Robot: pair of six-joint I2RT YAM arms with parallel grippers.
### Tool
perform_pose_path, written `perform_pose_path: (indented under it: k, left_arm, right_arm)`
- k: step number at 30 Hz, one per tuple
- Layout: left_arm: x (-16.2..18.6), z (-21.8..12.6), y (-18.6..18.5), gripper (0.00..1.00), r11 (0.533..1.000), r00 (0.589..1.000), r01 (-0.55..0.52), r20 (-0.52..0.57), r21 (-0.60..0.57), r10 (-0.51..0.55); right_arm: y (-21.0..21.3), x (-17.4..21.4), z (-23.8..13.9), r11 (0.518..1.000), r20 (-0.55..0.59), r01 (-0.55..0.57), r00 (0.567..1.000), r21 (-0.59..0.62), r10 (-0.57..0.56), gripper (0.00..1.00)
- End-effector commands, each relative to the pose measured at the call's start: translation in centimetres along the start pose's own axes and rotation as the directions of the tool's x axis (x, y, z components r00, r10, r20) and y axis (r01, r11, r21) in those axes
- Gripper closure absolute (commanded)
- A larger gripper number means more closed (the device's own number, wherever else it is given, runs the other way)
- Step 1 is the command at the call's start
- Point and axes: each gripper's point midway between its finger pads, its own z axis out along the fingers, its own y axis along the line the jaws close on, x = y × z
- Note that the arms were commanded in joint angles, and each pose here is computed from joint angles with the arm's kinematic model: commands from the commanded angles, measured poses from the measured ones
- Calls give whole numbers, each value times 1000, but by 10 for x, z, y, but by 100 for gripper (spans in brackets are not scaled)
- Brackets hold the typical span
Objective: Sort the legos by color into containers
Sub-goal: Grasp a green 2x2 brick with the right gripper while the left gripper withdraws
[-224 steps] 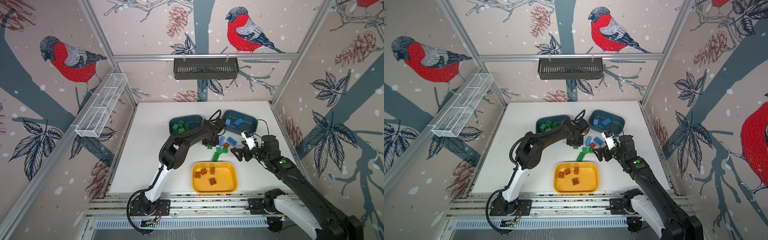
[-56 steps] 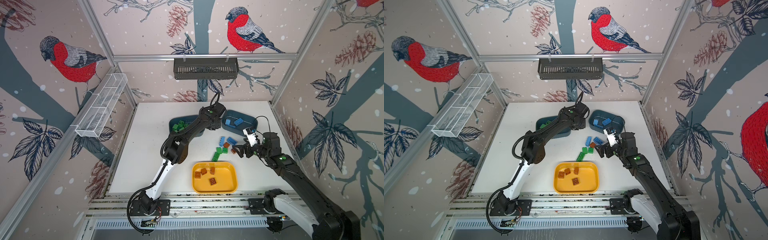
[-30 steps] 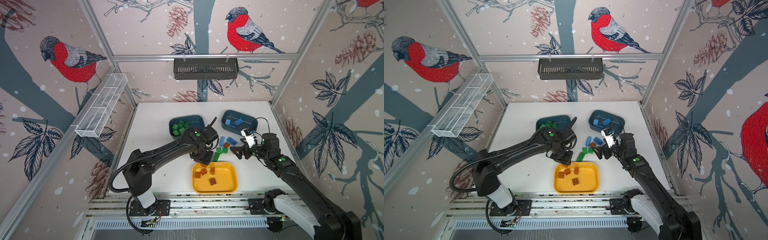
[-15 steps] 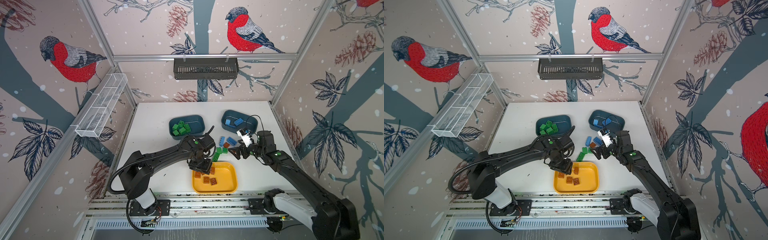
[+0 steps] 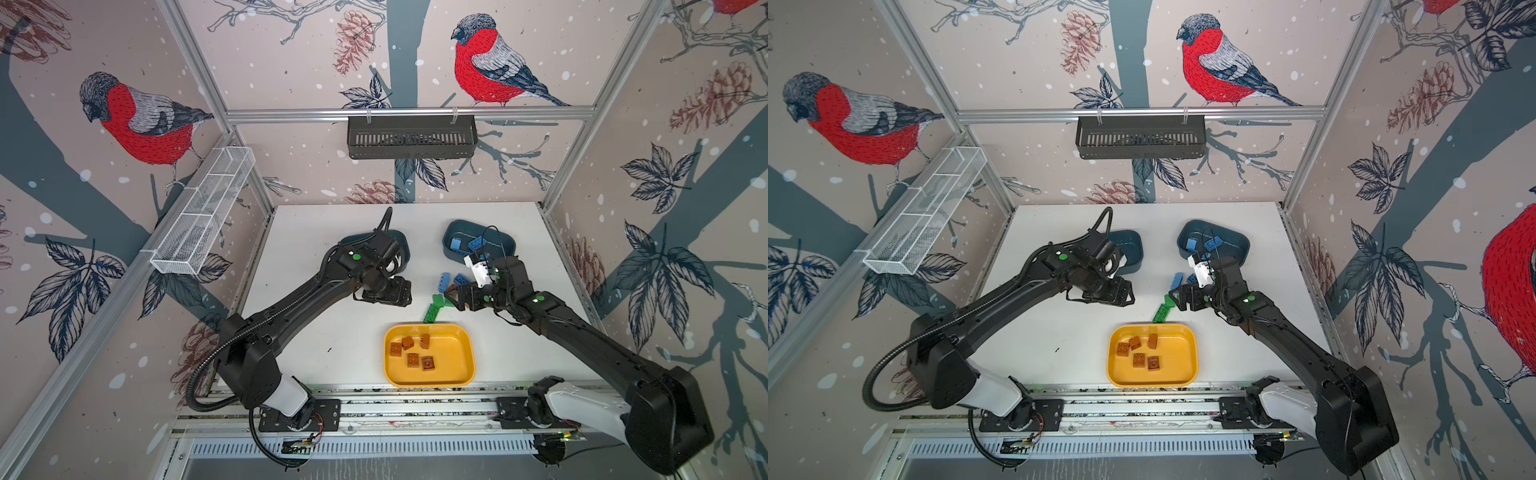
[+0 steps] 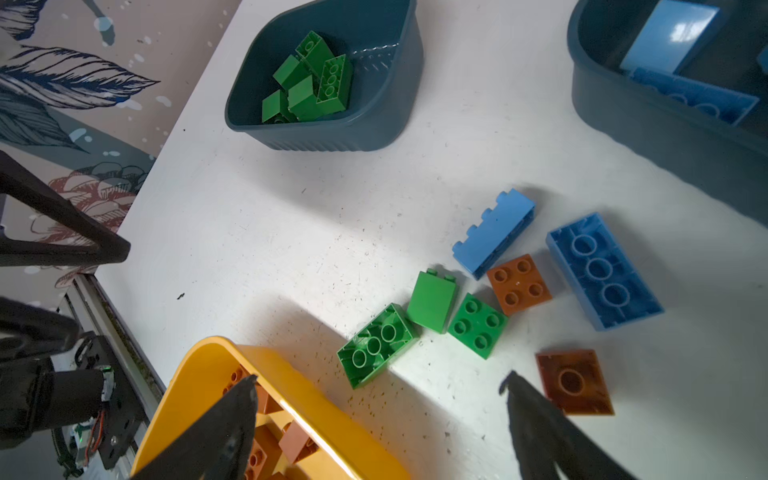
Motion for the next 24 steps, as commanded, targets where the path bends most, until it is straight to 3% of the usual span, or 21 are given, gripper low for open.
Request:
perform_pose_path:
  k: [1, 2, 3, 7, 10, 15, 24]
  left_arm:
    - [-30, -9, 9, 17, 998, 991, 6, 131, 57, -13]
    - [-39, -13, 14, 6, 998, 983, 13, 180, 57, -23]
    - [-46, -17, 17, 3, 998, 974, 10, 224, 61, -23]
    - [-69, -34, 21, 3, 994, 915, -14, 402, 107, -30]
    - [-75, -45, 30, 2, 991, 883, -12, 467, 134, -52]
    - [-72, -48, 48, 2, 988, 870, 1, 486, 157, -79]
    - [-56, -25, 56, 2, 978, 914, 15, 394, 207, -97]
  right_arm:
    - [-9, -2, 6, 981, 9, -176, 984, 86, 176, 7]
    - [-8, 0, 10, 975, -5, -199, 980, 96, 201, 6]
    - [-8, 2, 12, 970, -17, -217, 975, 112, 220, 6]
    - [-5, 9, 31, 948, -92, -262, 955, 183, 282, 5]
    - [2, 15, 47, 928, -139, -295, 934, 226, 330, 6]
    - [8, 29, 71, 886, -166, -349, 897, 305, 410, 12]
    - [-1, 54, 92, 792, -188, -379, 837, 478, 514, 27]
